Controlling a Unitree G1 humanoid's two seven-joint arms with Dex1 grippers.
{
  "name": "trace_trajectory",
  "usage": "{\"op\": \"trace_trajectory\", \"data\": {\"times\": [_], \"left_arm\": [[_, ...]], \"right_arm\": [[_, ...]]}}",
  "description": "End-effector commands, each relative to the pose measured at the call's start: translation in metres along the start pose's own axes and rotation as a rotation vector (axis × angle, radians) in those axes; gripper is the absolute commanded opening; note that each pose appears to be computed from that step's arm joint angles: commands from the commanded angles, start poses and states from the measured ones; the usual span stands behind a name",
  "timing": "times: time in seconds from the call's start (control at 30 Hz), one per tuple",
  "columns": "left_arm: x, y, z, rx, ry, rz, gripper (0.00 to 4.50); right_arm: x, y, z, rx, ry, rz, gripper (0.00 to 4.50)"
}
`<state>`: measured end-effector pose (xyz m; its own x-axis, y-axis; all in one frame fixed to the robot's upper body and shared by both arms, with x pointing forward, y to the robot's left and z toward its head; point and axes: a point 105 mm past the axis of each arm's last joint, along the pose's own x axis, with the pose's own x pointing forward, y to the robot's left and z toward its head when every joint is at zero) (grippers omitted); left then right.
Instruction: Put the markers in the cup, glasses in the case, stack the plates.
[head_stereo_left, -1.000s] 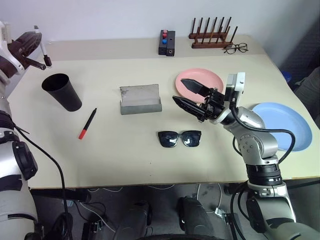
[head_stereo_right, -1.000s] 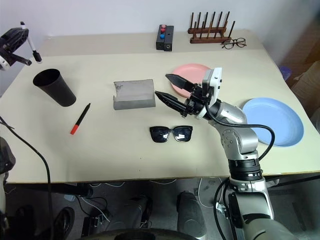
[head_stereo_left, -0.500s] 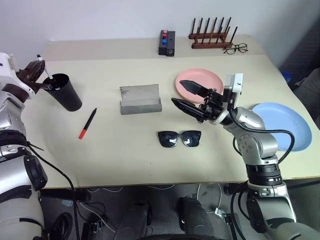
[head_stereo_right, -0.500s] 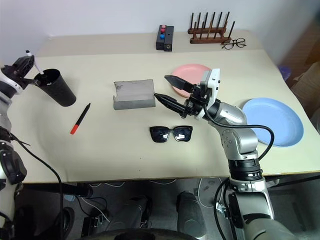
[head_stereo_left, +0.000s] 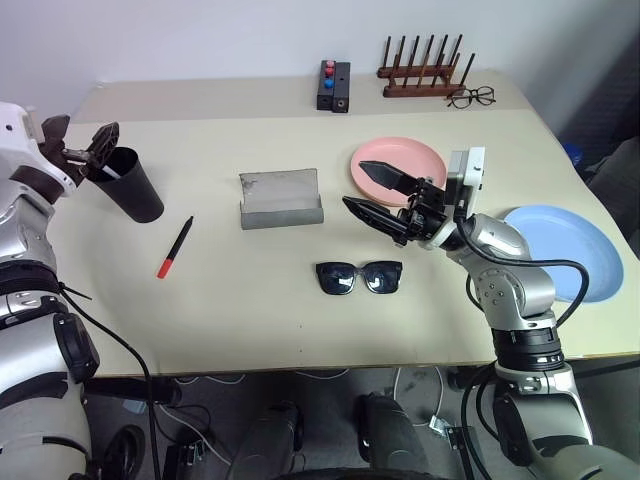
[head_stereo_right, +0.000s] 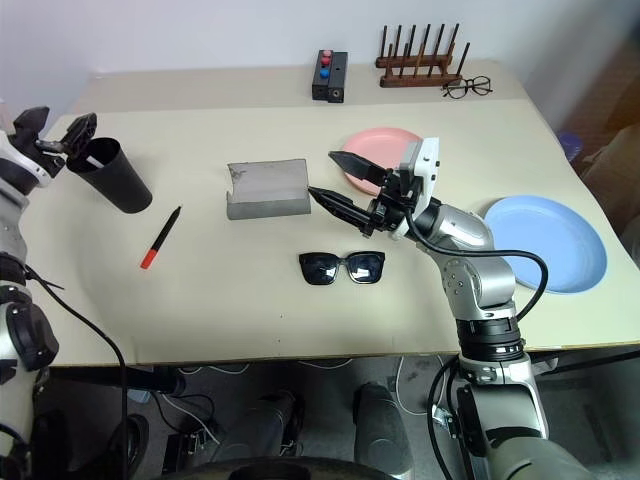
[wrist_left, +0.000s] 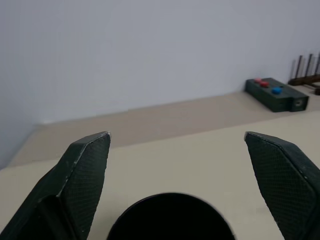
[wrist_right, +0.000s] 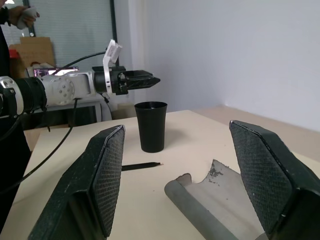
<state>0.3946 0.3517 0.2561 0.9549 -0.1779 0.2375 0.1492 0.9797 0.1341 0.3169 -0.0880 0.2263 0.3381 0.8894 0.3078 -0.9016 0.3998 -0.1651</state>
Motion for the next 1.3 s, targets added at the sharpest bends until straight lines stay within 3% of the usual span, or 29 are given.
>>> {"op": "trace_trajectory", "data": {"times": [0.03, 0.1, 0.33, 0.5, 0.57, 0.63, 0.77, 0.87, 1.03, 1.3], "left_arm": [[0.005, -0.015, 0.028, 0.035, -0.024, -0.103, 4.46], [0.005, -0.019, 0.029, 0.028, -0.001, -0.119, 4.46], [0.005, -0.092, 0.010, 0.045, 0.287, -0.346, 4.46], [0.001, -0.109, -0.015, 0.117, 0.473, -0.244, 4.46], [-0.004, -0.119, -0.026, 0.039, 0.533, -0.259, 4.46], [-0.006, -0.115, -0.035, 0.070, 0.589, -0.196, 4.46], [-0.017, -0.117, -0.056, -0.085, 0.754, -0.155, 4.46], [-0.029, -0.110, -0.071, -0.087, 0.863, -0.097, 4.46], [-0.037, -0.098, -0.079, -0.129, 0.926, -0.032, 4.46], [-0.023, -0.092, -0.091, -0.187, 0.891, 0.034, 4.46]], "right_arm": [[0.001, 0.000, 0.010, -0.051, -0.027, 0.006, 3.40], [0.000, -0.001, 0.010, -0.054, -0.025, 0.003, 3.40], [-0.003, 0.000, 0.008, -0.072, -0.009, 0.024, 3.40], [0.001, 0.001, 0.007, -0.069, -0.020, 0.025, 3.40], [0.001, 0.003, 0.006, -0.068, -0.020, 0.024, 3.40], [0.000, 0.003, 0.005, -0.068, -0.016, 0.021, 3.40], [-0.003, 0.003, 0.003, -0.066, -0.007, 0.015, 3.40], [-0.003, 0.004, 0.002, -0.063, -0.005, 0.014, 3.40], [-0.004, 0.007, -0.001, -0.060, 0.008, 0.021, 3.40], [-0.001, 0.006, -0.002, -0.056, -0.002, 0.020, 3.40]]}}
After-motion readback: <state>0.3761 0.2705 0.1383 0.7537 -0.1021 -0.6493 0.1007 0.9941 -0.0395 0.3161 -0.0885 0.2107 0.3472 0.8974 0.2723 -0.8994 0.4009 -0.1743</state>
